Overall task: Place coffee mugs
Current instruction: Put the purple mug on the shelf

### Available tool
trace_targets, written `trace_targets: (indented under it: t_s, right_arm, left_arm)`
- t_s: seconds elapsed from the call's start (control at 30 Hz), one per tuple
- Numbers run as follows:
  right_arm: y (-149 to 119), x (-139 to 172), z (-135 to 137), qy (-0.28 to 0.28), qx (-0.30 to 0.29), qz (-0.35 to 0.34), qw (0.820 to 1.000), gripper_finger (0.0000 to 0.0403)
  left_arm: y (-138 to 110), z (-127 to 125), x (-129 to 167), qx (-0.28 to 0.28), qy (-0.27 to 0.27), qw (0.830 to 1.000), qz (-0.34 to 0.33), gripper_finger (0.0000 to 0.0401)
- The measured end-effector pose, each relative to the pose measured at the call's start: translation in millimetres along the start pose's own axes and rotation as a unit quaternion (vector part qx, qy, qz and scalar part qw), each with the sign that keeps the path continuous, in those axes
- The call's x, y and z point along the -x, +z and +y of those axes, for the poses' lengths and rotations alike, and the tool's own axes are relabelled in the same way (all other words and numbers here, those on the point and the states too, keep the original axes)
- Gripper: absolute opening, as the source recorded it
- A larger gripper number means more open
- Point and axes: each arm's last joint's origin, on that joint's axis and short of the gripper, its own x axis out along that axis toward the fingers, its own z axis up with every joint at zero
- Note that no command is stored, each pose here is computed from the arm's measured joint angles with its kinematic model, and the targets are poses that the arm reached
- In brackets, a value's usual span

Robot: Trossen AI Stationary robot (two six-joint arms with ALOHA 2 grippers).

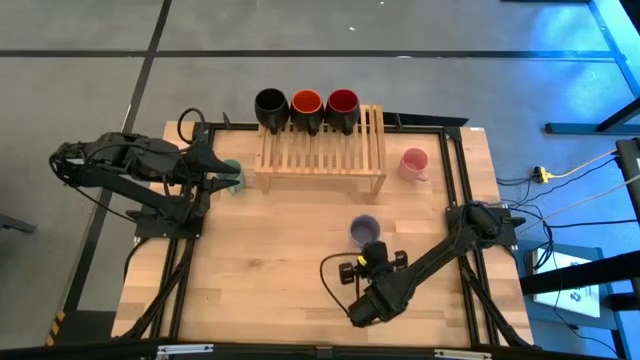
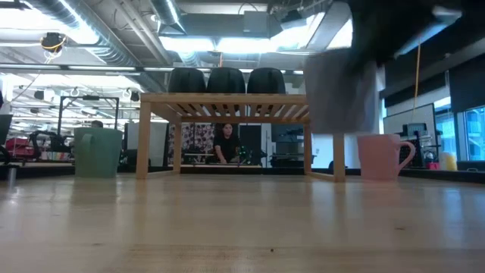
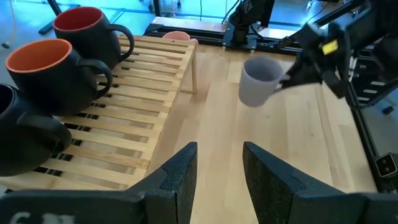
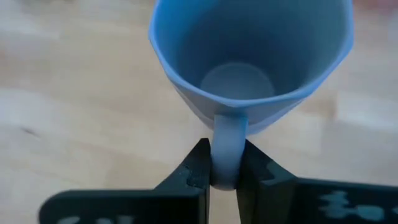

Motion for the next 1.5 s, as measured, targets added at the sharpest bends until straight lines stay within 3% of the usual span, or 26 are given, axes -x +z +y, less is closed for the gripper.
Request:
trace_targets:
  t_s: [0.13,0.4,0.83,1.1,1.5]
  right_arm:
    - [35.2,11.8,12.9,0.001,0.012,-0.012,1.0,0.0023]
    - [99.2,-1.4,36.4,0.009,0.021,-0.051,0.998,0.0023]
    - [180.0,-29.0,37.0,-0.027,0.042,-0.074,0.996,0.0023]
    - [211.0,-48.5,33.9,-0.037,0.031,-0.035,0.998,0.0028]
    - [225.8,-62.3,36.7,-0.025,0.03,-0.017,0.999,0.0032]
  left_arm:
    - [0.0,0.0,0.0,0.0,0.0,1.0,0.0,0.0124]
    - [0.0,0.0,0.0,0.0,0.0,1.0,0.0,0.0124]
    - [0.0,0.0,0.0,0.0,0.0,1.0,0.0,0.0124]
    - [0.0,0.1,0.1,-0.001,0.001,1.0,0.0,0.0124]
    - [0.0,0.3,0.1,-0.001,0.005,1.0,-0.001,0.0124]
